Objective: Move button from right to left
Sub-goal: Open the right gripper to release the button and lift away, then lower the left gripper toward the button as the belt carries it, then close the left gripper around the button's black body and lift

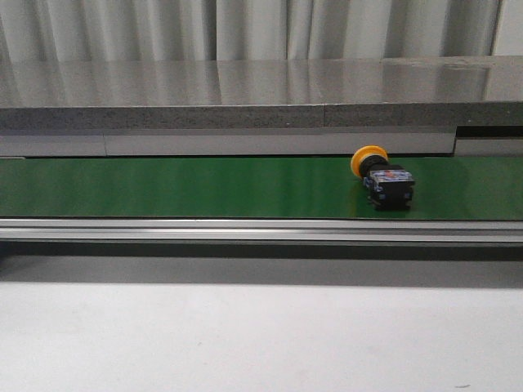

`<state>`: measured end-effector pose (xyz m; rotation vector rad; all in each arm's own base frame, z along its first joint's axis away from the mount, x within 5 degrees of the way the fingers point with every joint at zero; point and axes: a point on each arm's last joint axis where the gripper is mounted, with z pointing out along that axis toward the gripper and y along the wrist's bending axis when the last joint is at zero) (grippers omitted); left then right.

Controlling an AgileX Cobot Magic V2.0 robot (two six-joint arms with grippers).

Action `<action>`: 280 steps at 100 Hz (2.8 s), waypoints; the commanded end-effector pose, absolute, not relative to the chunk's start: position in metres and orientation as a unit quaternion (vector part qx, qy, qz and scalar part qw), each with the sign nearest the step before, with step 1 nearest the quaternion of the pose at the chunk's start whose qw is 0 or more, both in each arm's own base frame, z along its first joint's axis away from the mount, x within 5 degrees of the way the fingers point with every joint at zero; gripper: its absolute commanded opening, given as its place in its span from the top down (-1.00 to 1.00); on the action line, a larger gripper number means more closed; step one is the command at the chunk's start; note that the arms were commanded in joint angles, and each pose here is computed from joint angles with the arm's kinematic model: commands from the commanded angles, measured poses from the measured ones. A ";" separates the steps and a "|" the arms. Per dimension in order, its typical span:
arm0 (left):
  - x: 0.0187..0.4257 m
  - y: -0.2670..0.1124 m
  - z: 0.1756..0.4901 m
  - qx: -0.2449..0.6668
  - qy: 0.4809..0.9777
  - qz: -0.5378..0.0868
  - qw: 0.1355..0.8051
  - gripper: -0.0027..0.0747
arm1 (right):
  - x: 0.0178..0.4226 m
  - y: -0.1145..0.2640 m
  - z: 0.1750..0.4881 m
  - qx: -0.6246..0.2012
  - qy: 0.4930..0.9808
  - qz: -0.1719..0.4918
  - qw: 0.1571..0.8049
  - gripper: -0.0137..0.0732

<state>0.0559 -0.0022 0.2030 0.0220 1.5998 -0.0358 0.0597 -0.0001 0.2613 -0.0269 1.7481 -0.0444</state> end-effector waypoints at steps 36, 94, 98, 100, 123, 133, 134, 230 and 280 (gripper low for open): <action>0.055 -0.002 0.218 -0.018 0.668 -0.044 0.742 0.98 | 0.060 0.000 0.276 -0.011 0.734 -0.023 0.679 0.84; 0.118 -0.007 0.314 -0.005 0.800 -0.042 0.599 0.94 | 0.060 0.000 0.276 -0.011 0.734 -0.023 0.679 0.84; 0.125 -0.007 0.317 -0.005 0.803 -0.042 0.594 0.86 | 0.060 0.000 0.276 -0.011 0.734 -0.023 0.679 0.84; 0.130 -0.007 0.319 -0.007 0.807 -0.044 0.589 0.76 | 0.060 0.000 0.276 -0.011 0.734 -0.023 0.679 0.84; 0.168 -0.009 0.327 -0.013 0.832 -0.050 0.553 -0.55 | 0.060 0.000 0.276 -0.011 0.734 -0.023 0.679 0.84; 0.187 -0.011 0.327 -0.012 0.857 -0.054 0.513 -0.79 | 0.060 0.000 0.276 -0.011 0.734 -0.023 0.679 0.84; 0.190 -0.012 0.328 -0.011 0.859 -0.055 0.508 -0.79 | 0.060 0.000 0.276 -0.011 0.734 -0.023 0.679 0.84; 0.329 -0.140 0.314 0.063 0.954 -0.136 0.261 -0.66 | 0.060 0.000 0.276 -0.011 0.734 -0.023 0.679 0.84; 0.337 -0.155 0.295 0.075 0.969 -0.099 0.214 -0.66 | 0.060 0.000 0.276 -0.011 0.734 -0.023 0.679 0.84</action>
